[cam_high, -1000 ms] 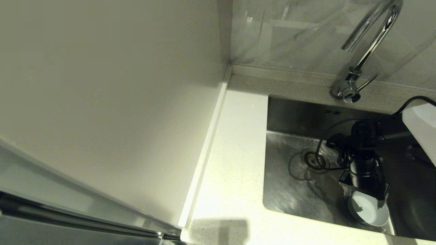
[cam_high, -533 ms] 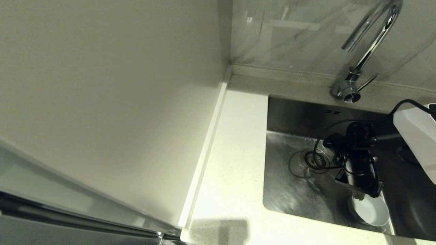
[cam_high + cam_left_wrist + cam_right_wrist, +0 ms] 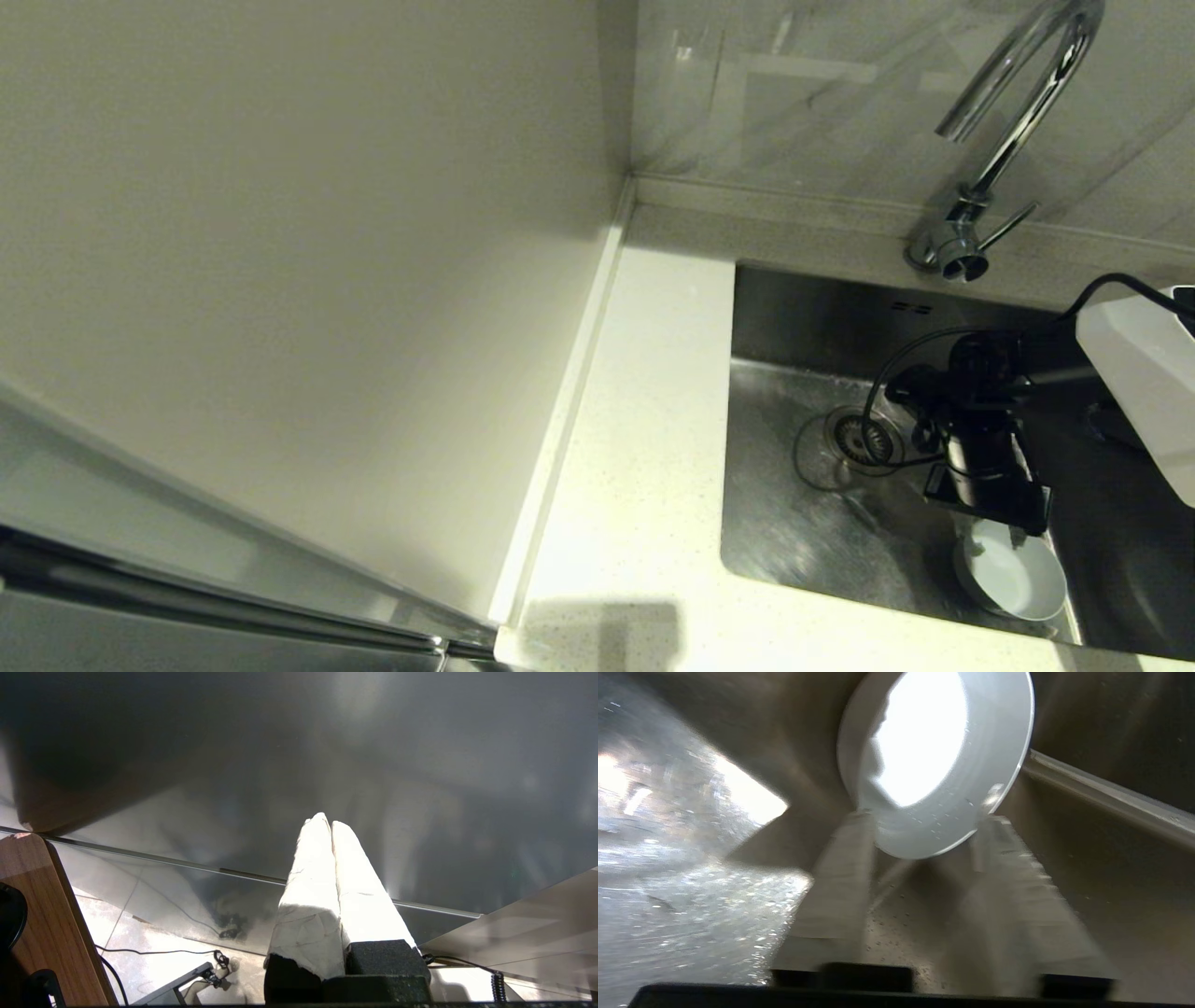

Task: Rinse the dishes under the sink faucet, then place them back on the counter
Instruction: Put a bowl back to the table from the sink

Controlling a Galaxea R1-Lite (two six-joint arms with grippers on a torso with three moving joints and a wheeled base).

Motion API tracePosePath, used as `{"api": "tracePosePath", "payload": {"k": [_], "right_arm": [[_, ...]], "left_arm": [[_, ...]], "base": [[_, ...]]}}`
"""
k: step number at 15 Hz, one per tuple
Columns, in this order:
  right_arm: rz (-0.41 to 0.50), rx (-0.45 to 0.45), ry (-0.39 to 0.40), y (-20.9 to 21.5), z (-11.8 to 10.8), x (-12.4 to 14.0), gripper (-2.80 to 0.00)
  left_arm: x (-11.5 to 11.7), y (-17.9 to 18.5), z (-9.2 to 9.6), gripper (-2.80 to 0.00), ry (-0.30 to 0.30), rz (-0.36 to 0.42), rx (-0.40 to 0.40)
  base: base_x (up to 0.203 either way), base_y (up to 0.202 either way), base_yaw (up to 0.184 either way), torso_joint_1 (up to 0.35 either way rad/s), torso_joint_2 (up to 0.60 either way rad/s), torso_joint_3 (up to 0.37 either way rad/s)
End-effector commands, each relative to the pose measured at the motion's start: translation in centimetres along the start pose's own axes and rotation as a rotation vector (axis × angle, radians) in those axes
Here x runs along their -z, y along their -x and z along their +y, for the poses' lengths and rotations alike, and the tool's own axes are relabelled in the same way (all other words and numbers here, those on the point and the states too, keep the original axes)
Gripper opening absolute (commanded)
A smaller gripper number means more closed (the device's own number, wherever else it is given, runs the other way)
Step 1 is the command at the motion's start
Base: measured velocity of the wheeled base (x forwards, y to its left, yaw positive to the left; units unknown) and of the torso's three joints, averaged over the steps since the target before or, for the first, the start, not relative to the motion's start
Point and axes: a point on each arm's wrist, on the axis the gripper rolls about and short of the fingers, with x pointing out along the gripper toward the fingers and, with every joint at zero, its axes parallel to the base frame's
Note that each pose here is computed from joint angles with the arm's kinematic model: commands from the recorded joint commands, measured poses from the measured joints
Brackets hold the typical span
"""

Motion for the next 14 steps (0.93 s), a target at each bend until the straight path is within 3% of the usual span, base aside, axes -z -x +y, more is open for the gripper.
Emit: {"api": "tracePosePath", "payload": {"k": [1, 14], "right_arm": [[-0.005, -0.006, -0.007, 0.0, 0.4, -0.2, 0.0], [0.014, 0.003, -0.025, -2.9, 2.7, -0.8, 0.0]], "left_arm": [[0.0, 0.0, 0.0, -2.8, 0.0, 0.001, 0.0], [0.1, 0.0, 0.0, -2.8, 0.0, 0.003, 0.0]], "base": [[0.0, 0.0, 0.0, 0.0, 0.0, 0.0], [0.0, 0.0, 0.0, 0.0, 0.0, 0.0]]}}
